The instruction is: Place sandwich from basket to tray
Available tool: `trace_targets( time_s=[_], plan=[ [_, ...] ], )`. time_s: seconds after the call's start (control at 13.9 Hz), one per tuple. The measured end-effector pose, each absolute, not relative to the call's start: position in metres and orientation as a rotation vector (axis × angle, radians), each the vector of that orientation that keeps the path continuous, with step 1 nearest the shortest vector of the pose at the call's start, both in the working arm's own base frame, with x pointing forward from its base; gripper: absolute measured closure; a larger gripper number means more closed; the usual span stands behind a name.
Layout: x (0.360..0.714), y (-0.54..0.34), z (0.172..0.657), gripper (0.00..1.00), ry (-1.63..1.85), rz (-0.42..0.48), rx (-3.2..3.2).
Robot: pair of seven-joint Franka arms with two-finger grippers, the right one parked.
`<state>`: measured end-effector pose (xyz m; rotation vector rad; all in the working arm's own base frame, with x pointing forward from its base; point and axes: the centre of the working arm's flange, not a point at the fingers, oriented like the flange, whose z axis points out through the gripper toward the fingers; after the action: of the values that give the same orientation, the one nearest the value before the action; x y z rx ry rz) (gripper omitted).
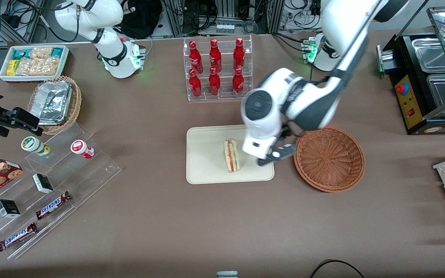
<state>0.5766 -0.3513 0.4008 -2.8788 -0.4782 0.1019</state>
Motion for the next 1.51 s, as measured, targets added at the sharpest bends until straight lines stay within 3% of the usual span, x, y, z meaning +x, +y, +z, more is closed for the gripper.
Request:
trace_targets(
  time_s=[0.22,0.58,1.3,1.51],
  plan=[
    [0.59,-0.296,0.407,0.0,-0.455,0.157,-2.886],
    [0.582,-0.235,0.426,0.0,-0.358,0.207,-2.894],
    [0.547,-0.107,0.492,0.0,-0.113,0.4,-2.995],
    [0.536,-0.073,0.521,0.0,-0.07,0.414,-3.033]
  ],
)
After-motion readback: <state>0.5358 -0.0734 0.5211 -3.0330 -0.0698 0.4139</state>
